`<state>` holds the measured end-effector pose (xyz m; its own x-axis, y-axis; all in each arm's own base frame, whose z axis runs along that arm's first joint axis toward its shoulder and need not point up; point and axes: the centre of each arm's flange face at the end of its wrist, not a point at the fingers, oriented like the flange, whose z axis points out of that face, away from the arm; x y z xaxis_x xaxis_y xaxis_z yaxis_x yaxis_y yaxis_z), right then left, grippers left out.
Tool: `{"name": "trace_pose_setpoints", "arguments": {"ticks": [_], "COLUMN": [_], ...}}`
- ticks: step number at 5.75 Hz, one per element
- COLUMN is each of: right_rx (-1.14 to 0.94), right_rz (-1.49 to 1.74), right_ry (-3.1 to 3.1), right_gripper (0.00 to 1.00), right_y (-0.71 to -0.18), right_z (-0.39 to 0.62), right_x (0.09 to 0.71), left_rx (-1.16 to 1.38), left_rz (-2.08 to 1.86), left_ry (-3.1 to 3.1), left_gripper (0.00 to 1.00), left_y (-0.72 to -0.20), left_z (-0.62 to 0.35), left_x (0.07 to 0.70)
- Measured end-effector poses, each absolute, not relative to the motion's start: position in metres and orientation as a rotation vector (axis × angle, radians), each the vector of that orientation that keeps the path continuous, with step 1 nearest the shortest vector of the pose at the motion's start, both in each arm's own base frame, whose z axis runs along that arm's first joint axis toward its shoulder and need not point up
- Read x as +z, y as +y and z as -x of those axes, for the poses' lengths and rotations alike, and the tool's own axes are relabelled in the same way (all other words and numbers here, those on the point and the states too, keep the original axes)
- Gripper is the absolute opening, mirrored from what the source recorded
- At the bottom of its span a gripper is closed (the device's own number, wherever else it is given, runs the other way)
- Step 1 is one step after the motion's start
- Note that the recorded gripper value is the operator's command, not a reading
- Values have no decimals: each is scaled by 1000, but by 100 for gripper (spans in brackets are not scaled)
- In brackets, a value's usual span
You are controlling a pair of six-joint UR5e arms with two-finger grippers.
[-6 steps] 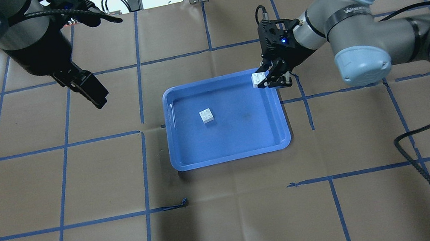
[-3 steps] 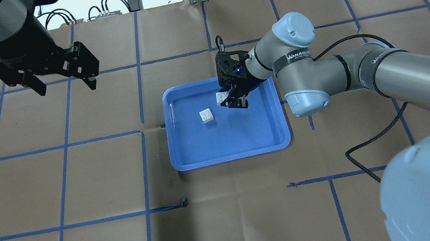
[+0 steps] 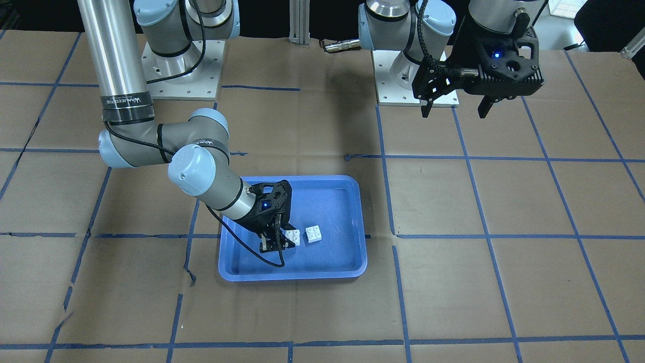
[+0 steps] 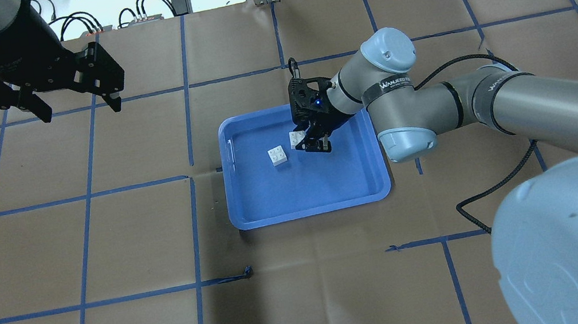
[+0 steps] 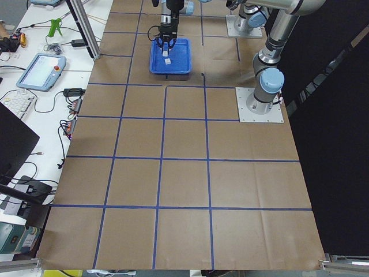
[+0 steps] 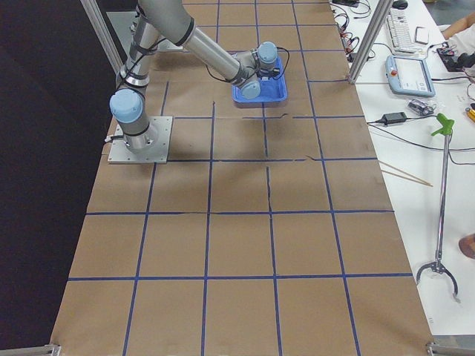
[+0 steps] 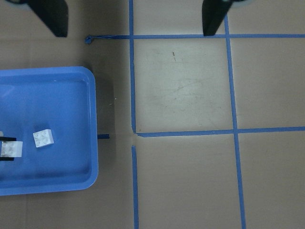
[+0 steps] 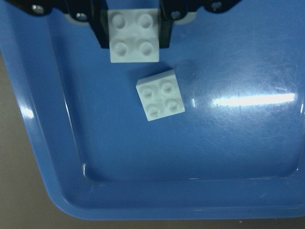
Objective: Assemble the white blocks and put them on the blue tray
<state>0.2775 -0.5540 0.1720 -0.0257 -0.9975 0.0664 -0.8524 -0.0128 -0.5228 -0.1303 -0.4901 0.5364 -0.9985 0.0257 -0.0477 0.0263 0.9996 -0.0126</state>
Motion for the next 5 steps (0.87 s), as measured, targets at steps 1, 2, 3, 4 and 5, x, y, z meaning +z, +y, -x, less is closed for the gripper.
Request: {"name": "trace_pose_setpoints", "arguments": {"ticks": [1, 2, 3, 4, 5], "right_rx": [-608, -604, -606, -607, -600], "right_rz": [1932, 1926, 1916, 1906, 1901], "right_ry": [1935, 1939, 1948, 1956, 1961], "right_gripper": [20, 20, 20, 20, 20], "right_y": [-552, -552, -552, -552, -550], "right_z": [-282, -283, -284, -285, -288], "right_x": [168, 164, 163, 162, 162], "left_rx": [-20, -21, -22, -23, -23], "left_rz": [-42, -47, -54, -58, -60], "left_ry": [3094, 3093, 3090, 3087, 3085], "left_gripper": [99, 99, 99, 99, 99], "left_y": [-490, -489, -488, -487, -487], "left_z": [130, 130, 130, 130, 130], "left_x": [535, 535, 535, 536, 536]}}
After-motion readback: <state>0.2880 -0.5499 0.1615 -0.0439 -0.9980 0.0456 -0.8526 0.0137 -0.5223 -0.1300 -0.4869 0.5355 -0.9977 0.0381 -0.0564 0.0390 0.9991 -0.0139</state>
